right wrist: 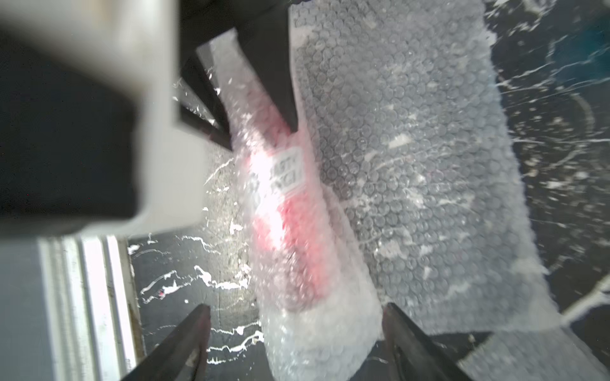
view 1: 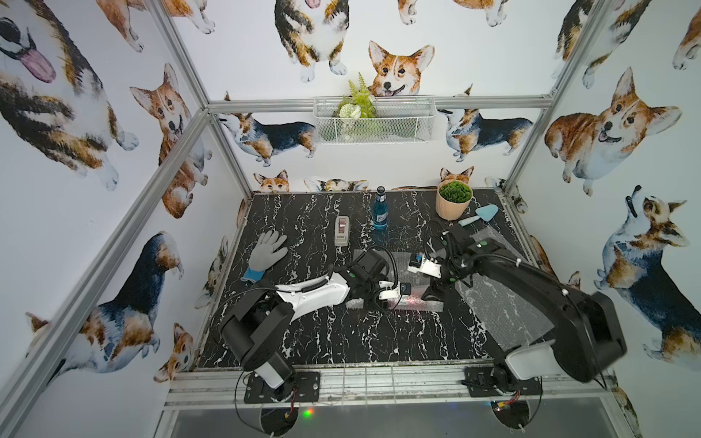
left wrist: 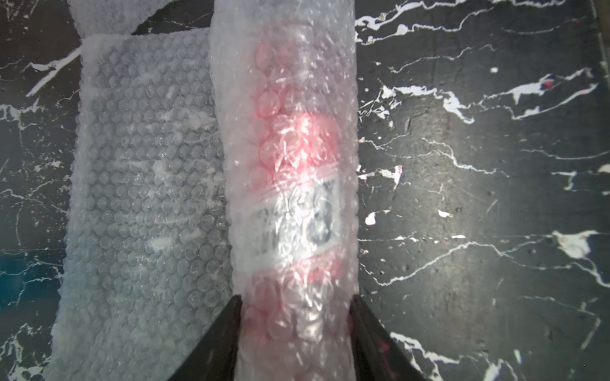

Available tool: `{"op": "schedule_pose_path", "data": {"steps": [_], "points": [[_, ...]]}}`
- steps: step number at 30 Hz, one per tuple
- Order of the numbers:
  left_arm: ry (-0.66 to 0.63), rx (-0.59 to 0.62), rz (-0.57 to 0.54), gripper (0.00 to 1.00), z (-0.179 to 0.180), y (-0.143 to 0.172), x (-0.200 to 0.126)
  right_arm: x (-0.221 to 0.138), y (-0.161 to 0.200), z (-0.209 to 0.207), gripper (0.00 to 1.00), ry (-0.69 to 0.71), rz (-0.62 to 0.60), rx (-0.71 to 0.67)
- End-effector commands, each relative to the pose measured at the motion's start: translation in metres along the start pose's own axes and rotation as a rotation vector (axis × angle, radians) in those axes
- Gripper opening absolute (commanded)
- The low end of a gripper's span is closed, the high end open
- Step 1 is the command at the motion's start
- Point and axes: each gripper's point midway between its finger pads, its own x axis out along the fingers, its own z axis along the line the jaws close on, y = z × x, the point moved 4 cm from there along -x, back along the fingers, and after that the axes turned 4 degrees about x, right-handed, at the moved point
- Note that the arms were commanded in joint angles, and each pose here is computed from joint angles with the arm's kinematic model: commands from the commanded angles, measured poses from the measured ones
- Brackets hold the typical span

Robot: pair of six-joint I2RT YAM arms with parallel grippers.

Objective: Wrap wine bottles in bubble wrap
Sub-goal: Wrap the wine bottle in bubble wrap.

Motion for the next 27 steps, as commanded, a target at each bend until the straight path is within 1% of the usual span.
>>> {"op": "schedule_pose_path", "data": {"steps": [1, 3, 5, 7, 9, 10, 13, 14, 16, 17, 19, 21, 22, 24, 25, 27], "points": [[0.096, -0.003, 0.001, 0.52, -0.009, 0.001, -0.001, -0.009, -0.013, -0.003, 0.85, 0.269, -0.134, -0.192], [0.111, -0.003, 0.007, 0.52, -0.008, 0.001, 0.001, -0.008, -0.007, 0.013, 0.86, 0.286, -0.147, -0.244], [0.138, -0.01, 0.014, 0.52, -0.009, 0.002, 0.004, -0.003, 0.001, 0.03, 0.86, 0.264, -0.14, -0.275], [0.156, -0.014, 0.018, 0.52, -0.009, 0.002, 0.004, 0.005, 0.006, 0.046, 0.86, 0.276, -0.116, -0.345], [0.173, -0.019, 0.018, 0.52, -0.008, 0.002, 0.003, 0.018, 0.006, 0.052, 0.87, 0.327, -0.094, -0.457], [0.18, -0.023, 0.017, 0.52, -0.008, 0.002, 0.003, 0.024, 0.003, 0.055, 0.87, 0.326, -0.099, -0.495], [0.186, -0.032, 0.018, 0.52, -0.005, 0.003, 0.002, 0.042, -0.002, 0.06, 0.86, 0.327, -0.086, -0.572], [0.193, -0.035, 0.02, 0.52, -0.005, 0.003, 0.002, 0.048, -0.004, 0.059, 0.86, 0.341, -0.082, -0.588], [0.199, -0.036, 0.024, 0.52, -0.005, 0.004, 0.003, 0.055, -0.009, 0.048, 0.87, 0.431, -0.07, -0.617], [0.201, -0.038, 0.023, 0.52, -0.004, 0.004, 0.003, 0.062, -0.009, 0.044, 0.88, 0.451, -0.05, -0.625], [0.203, -0.042, 0.021, 0.52, -0.003, 0.004, 0.002, 0.069, -0.017, 0.042, 0.88, 0.457, -0.07, -0.629], [0.208, -0.048, 0.018, 0.52, -0.002, 0.004, 0.002, 0.079, -0.018, 0.041, 0.87, 0.442, -0.049, -0.638], [0.211, -0.051, 0.018, 0.52, -0.002, 0.004, 0.001, 0.083, -0.017, 0.038, 0.88, 0.461, -0.034, -0.645], [0.219, -0.052, 0.017, 0.52, -0.002, 0.004, 0.001, 0.092, -0.021, 0.022, 0.87, 0.57, 0.009, -0.662], [0.22, -0.053, 0.016, 0.52, -0.002, 0.003, 0.001, 0.094, -0.024, 0.019, 0.88, 0.589, 0.014, -0.671], [0.222, -0.056, 0.014, 0.52, -0.002, 0.003, 0.0, 0.095, -0.028, 0.019, 0.87, 0.58, 0.014, -0.677]]}}
